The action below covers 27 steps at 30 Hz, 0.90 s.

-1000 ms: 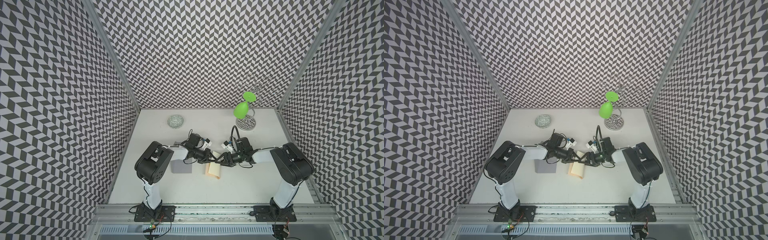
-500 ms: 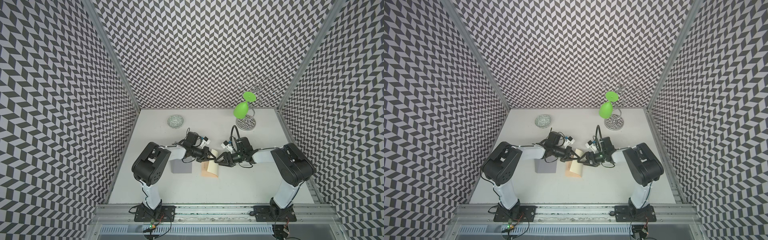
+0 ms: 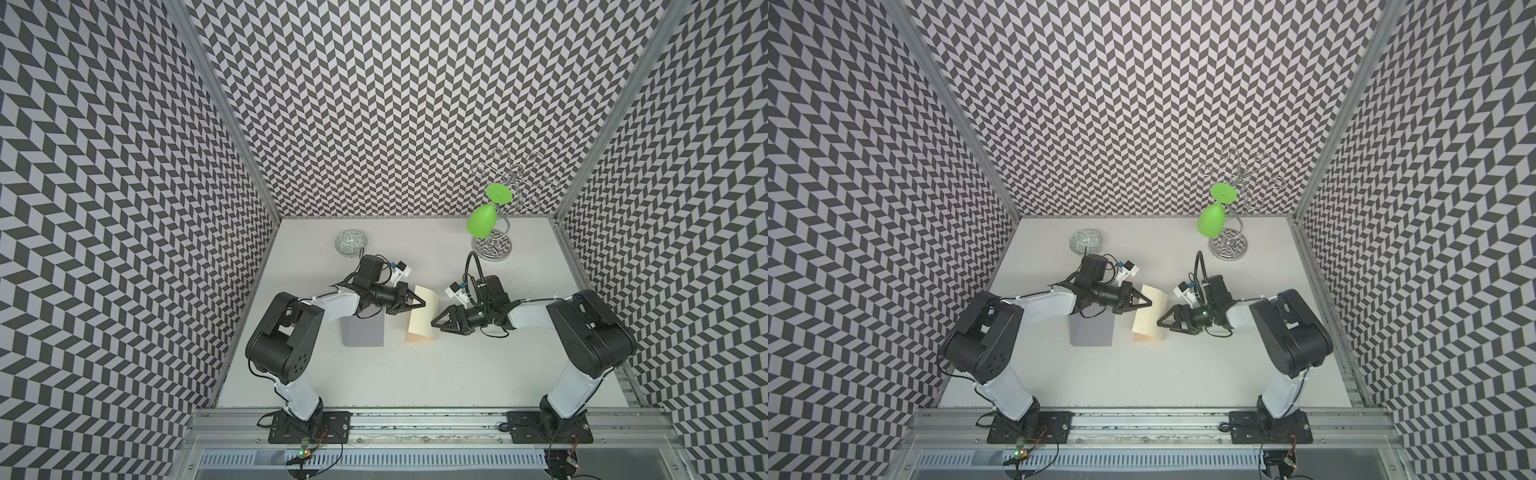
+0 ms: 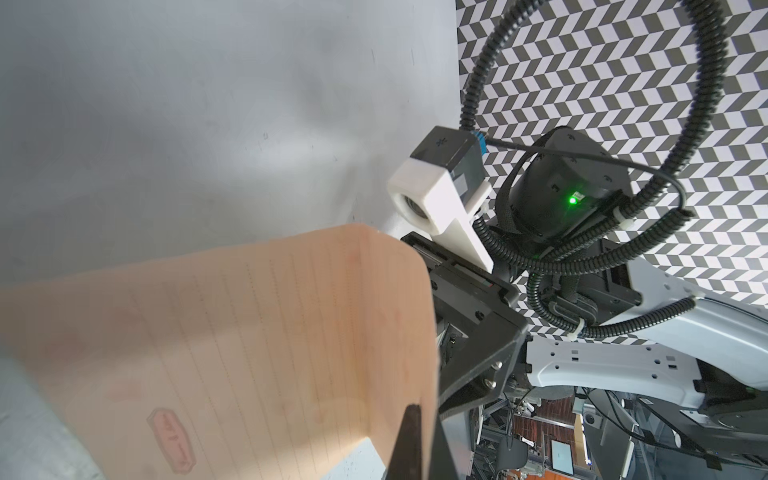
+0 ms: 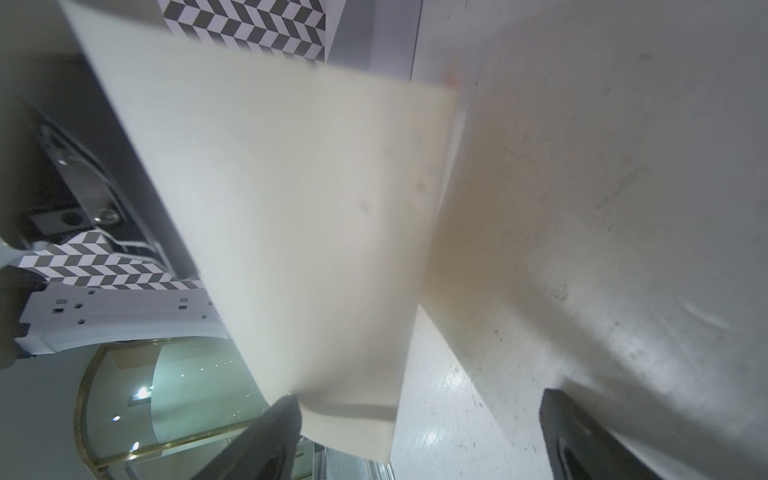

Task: Fold the letter paper in half and place it into the envelope
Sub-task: Pick up the letter paper from the center of the board.

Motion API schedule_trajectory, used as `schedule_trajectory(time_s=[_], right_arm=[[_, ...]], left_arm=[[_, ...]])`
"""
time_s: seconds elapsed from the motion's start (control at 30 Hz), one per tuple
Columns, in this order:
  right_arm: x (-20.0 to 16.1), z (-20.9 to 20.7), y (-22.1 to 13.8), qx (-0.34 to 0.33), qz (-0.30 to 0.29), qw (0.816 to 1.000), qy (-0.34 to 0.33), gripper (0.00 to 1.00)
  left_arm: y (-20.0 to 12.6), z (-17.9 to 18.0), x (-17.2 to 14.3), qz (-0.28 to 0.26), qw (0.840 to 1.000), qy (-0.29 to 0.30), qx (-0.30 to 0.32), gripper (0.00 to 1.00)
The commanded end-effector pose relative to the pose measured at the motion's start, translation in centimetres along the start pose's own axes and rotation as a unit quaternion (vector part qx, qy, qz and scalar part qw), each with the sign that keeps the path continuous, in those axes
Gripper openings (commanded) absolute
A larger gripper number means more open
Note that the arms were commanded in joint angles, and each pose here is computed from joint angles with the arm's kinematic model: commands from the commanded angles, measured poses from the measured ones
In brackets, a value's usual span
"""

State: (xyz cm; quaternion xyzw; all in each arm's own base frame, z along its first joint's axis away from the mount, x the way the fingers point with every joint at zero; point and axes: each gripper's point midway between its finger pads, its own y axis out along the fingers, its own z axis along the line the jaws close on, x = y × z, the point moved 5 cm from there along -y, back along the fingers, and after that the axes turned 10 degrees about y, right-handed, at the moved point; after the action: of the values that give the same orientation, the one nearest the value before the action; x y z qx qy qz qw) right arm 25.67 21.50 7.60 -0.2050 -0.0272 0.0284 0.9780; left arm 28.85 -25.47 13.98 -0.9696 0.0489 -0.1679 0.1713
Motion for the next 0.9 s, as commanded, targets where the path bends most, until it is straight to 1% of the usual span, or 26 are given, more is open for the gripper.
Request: schedule_trajectory(time_s=[0.0,0.17,0.3,0.43,0.57,0.77,0.87], right_arm=[[-0.4,-0.3,-0.2,-0.002,-0.011,1.0,0.016,0.9],[-0.2,1.2,-0.5,0.038,-0.015,0.999,0.001,0.86],[0.1,2.3,-0.3,0.046,-0.015,0.999,-0.014,0.82],[0.6,3.2,-0.4,0.057,-0.021,0.998,-0.026,0.75],[0.7,3.7,-0.5,0.067,-0.023,0.997,-0.031,0.65],[0.6,4.3,-0.6,0.083,-0.024,0.996,-0.037,0.45],[0.5,4.4,-0.7,0.086,-0.024,0.995,-0.037,0.39]], left_arm=[[0.2,-0.2,-0.6,0.003,1.0,-0.002,-0.018,0.0],[0.4,-0.3,-0.6,0.001,1.0,-0.003,-0.026,0.0],[0.8,-0.3,-0.8,0.003,0.999,-0.006,-0.031,0.0],[1.2,-0.2,-1.2,0.011,0.999,-0.009,-0.034,0.0],[1.5,0.0,-1.6,0.016,0.999,-0.012,-0.033,0.0],[1.7,0.4,-1.8,0.017,0.999,-0.017,-0.032,0.0],[1.7,0.6,-1.9,0.018,0.999,-0.018,-0.032,0.0]])
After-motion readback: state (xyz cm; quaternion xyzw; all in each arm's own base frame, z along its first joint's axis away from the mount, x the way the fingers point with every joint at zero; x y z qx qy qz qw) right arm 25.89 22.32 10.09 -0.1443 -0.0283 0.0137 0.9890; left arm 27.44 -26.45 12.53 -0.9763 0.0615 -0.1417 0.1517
